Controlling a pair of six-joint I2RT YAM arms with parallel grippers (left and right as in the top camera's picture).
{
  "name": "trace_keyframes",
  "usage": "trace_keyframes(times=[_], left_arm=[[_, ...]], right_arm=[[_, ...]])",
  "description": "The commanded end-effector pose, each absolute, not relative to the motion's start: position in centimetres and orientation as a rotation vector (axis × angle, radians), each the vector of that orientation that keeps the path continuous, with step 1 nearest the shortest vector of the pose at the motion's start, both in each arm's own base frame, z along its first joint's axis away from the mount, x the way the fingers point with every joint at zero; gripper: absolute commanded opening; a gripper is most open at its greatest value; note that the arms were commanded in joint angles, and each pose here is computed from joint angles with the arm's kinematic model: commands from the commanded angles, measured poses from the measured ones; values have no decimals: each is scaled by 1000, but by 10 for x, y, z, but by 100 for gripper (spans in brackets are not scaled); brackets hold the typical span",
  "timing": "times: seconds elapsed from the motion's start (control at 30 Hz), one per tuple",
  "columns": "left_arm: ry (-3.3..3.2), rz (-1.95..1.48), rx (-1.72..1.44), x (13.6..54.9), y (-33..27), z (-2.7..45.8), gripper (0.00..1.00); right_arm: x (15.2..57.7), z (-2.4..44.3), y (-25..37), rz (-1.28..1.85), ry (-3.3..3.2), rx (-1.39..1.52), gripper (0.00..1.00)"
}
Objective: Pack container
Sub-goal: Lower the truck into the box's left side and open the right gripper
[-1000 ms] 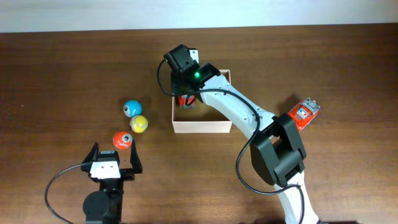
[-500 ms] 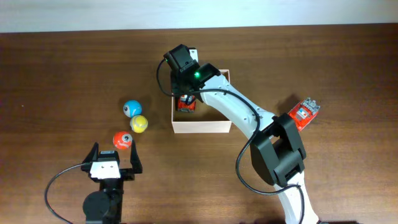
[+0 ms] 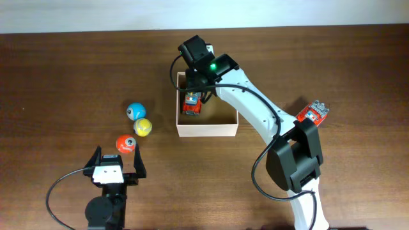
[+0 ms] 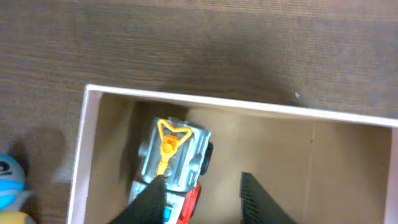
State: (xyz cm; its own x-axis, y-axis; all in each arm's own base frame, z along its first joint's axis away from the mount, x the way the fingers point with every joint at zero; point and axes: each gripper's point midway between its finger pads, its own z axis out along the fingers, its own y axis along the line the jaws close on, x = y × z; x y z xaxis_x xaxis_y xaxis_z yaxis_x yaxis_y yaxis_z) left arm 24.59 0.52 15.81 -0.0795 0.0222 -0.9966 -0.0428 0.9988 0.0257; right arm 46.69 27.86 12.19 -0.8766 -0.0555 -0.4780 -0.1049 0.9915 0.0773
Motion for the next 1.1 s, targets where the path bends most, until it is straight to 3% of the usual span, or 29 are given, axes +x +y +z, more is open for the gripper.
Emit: trace_keyframes(times=[0.0, 1.07], left_arm=[[1646, 61, 1, 246, 5, 158, 99], [1646, 61, 1, 246, 5, 158, 99]], right_arm=[[467, 120, 276, 126, 2645, -113, 24], [475, 41, 253, -26, 2748, -88, 22]])
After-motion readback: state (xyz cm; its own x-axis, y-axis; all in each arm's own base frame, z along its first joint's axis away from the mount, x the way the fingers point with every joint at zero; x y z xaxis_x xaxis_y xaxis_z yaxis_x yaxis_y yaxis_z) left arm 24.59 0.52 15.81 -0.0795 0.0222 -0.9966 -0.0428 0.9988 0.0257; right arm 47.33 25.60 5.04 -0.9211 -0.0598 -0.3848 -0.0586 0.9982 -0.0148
